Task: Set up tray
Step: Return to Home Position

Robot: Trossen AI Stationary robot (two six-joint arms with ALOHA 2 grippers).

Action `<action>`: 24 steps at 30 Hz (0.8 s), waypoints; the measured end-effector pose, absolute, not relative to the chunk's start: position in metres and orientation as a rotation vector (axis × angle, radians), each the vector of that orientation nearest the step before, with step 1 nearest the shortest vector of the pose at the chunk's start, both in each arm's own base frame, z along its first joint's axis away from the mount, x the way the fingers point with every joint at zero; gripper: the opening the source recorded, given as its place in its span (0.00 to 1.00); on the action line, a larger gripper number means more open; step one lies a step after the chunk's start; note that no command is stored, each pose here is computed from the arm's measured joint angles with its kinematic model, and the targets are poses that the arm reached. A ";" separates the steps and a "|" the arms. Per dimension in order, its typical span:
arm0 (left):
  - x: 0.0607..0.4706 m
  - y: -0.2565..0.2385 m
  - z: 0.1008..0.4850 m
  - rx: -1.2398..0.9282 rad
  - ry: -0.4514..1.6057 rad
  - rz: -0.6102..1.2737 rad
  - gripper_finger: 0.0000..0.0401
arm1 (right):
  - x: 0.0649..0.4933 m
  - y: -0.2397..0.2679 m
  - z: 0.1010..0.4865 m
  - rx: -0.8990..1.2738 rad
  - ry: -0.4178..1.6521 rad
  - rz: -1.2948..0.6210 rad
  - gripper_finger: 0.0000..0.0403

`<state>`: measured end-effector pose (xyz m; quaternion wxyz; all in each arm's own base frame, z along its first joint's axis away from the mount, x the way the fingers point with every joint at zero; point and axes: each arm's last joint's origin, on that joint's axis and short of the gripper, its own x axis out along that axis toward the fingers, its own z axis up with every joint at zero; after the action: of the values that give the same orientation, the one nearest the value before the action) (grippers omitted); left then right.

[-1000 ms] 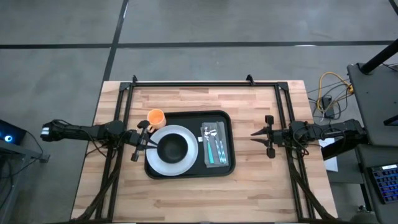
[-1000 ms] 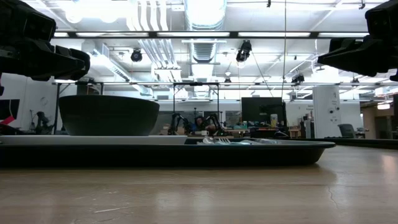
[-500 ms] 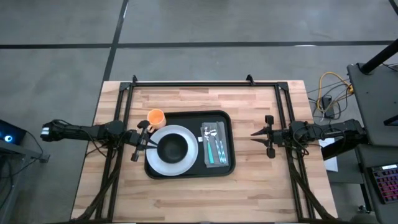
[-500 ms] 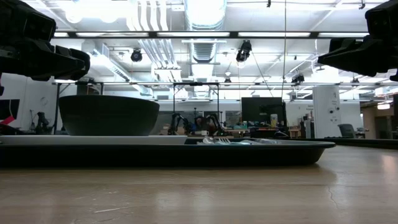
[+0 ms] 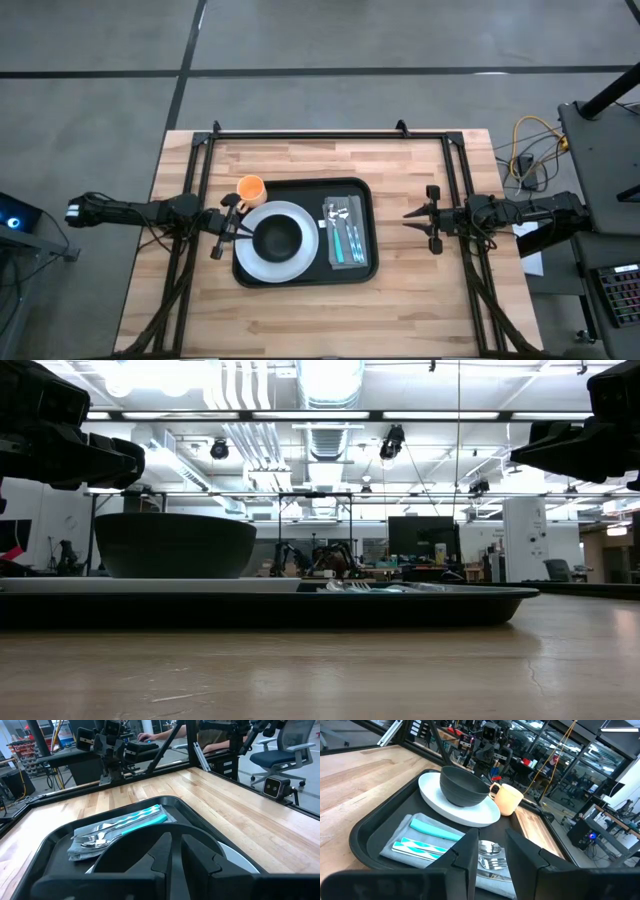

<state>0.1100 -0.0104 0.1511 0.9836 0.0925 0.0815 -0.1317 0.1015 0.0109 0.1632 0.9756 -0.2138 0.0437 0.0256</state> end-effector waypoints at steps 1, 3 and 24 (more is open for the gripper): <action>0.110 -0.010 0.151 0.186 0.164 -0.266 0.06 | 0.102 0.011 0.163 -0.431 0.088 0.051 0.21; 0.110 -0.010 0.151 0.186 0.164 -0.266 0.06 | 0.102 0.011 0.163 -0.431 0.088 0.052 0.21; 0.110 -0.010 0.151 0.186 0.164 -0.265 0.06 | 0.102 0.011 0.163 -0.431 0.088 0.052 0.20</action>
<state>0.1100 -0.0104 0.1511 0.9836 0.0924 0.0816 -0.1319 0.1015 0.0109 0.1632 0.9756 -0.2138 0.0437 0.0256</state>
